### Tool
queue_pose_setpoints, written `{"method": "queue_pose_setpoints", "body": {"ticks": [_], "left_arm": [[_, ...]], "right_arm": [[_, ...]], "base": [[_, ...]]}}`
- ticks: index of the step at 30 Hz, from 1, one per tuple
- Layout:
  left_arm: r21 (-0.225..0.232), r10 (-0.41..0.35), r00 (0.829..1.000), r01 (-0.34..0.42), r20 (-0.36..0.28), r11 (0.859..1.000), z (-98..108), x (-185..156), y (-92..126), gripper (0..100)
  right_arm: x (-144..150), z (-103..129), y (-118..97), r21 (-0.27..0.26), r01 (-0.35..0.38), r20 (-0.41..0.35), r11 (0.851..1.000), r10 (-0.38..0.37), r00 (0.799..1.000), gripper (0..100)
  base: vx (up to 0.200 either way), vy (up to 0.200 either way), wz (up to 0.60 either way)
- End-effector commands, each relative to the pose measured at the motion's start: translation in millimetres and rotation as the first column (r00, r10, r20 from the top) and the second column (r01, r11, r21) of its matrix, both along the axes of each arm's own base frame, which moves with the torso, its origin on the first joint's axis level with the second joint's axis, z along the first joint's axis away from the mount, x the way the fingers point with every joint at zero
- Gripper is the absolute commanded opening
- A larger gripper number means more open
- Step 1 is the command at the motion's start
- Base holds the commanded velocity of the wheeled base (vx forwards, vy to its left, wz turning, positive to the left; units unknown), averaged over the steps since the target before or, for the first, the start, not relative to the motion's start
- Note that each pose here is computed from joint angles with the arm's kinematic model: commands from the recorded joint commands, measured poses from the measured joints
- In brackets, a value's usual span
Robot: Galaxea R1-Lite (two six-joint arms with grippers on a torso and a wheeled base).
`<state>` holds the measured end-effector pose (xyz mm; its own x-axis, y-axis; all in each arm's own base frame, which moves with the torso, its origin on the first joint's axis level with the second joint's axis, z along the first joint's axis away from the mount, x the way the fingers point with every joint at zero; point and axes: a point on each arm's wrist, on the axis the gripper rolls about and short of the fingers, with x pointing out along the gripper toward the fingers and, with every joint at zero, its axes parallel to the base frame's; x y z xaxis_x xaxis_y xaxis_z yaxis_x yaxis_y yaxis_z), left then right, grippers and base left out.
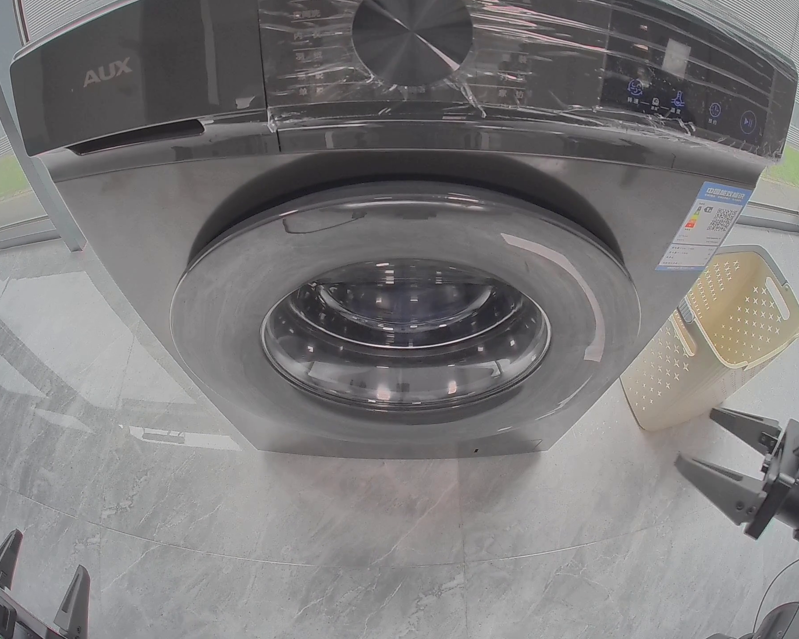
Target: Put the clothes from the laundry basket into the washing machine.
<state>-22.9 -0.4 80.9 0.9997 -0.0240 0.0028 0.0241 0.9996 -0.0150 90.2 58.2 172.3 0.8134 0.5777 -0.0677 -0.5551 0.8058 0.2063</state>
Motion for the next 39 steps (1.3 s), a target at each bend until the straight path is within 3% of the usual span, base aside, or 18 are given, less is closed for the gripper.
{"method": "queue_pose_setpoints", "body": {"ticks": [1,3,4,6,15,17,20,23,24,29,31,39], "left_arm": [[0.0,-0.001,1.0,0.001,-0.006,1.0,-5.1,0.4,0.0,100],[0.0,-0.001,1.0,0.001,-0.004,1.0,-5.2,0.3,0.0,100],[0.0,-0.001,1.0,0.001,-0.006,1.0,-5.1,0.4,0.0,100],[0.0,-0.001,1.0,0.001,-0.006,1.0,-5.1,0.4,0.0,100],[-0.002,-0.002,1.0,0.002,-0.006,1.0,-5.1,0.4,-0.1,100],[-0.002,-0.002,1.0,0.002,-0.006,1.0,-5.1,0.4,-0.1,100],[0.0,-0.002,1.0,0.002,-0.006,1.0,-5.1,0.4,-0.1,100],[-0.002,-0.004,1.0,0.004,-0.006,1.0,-5.1,0.4,0.0,100],[-0.002,-0.004,1.0,0.004,-0.006,1.0,-5.1,0.4,0.0,100],[-0.008,-0.001,1.0,0.0,-0.006,1.0,-5.1,0.4,0.1,100],[0.009,0.004,1.0,-0.004,-0.006,1.0,-5.3,0.3,0.1,100],[0.003,0.004,1.0,-0.004,-0.003,1.0,-5.0,0.3,0.1,100]], "right_arm": [[-60.8,-21.7,-49.0,-0.034,0.296,0.194,0.955,-0.284,0.939,100],[-67.8,-26.2,-52.0,-0.052,0.344,0.205,0.938,-0.327,0.923,100],[-76.9,-31.0,-54.6,-0.065,0.395,0.219,0.916,-0.373,0.901,100],[-87.7,-36.6,-56.0,-0.062,0.438,0.232,0.897,-0.414,0.88,100],[-109.5,-79.5,-57.1,-0.056,0.45,0.248,0.891,-0.425,0.871,100],[-113.3,-91.7,-56.0,-0.083,0.482,0.2,0.872,-0.459,0.866,100],[-113.2,-91.9,-56.1,-0.084,0.496,0.199,0.864,-0.473,0.858,100],[-113.1,-92.1,-57.3,-0.09,0.541,0.202,0.836,-0.516,0.832,100],[-113.0,-96.5,-58.5,-0.122,0.583,0.172,0.803,-0.561,0.809,100],[-113.0,-96.9,-58.7,-0.109,0.589,0.157,0.801,-0.571,0.806,100],[-113.0,-96.9,-58.4,-0.124,0.58,0.167,0.805,-0.559,0.812,100],[-113.0,-96.8,-58.2,-0.123,0.569,0.169,0.813,-0.548,0.819,100]], "base": [[0.0,0.0,0.0],[0.0,0.0,0.0],[0.0,0.0,0.0],[0.0,0.0,0.0],[0.0,0.0,0.0],[0.0,0.0,0.0],[0.0,0.0,0.0],[0.0,0.0,0.0],[0.0,0.0,0.0],[0.0,0.0,0.0],[0.0,0.0,0.0],[0.0,0.0,0.0]]}}
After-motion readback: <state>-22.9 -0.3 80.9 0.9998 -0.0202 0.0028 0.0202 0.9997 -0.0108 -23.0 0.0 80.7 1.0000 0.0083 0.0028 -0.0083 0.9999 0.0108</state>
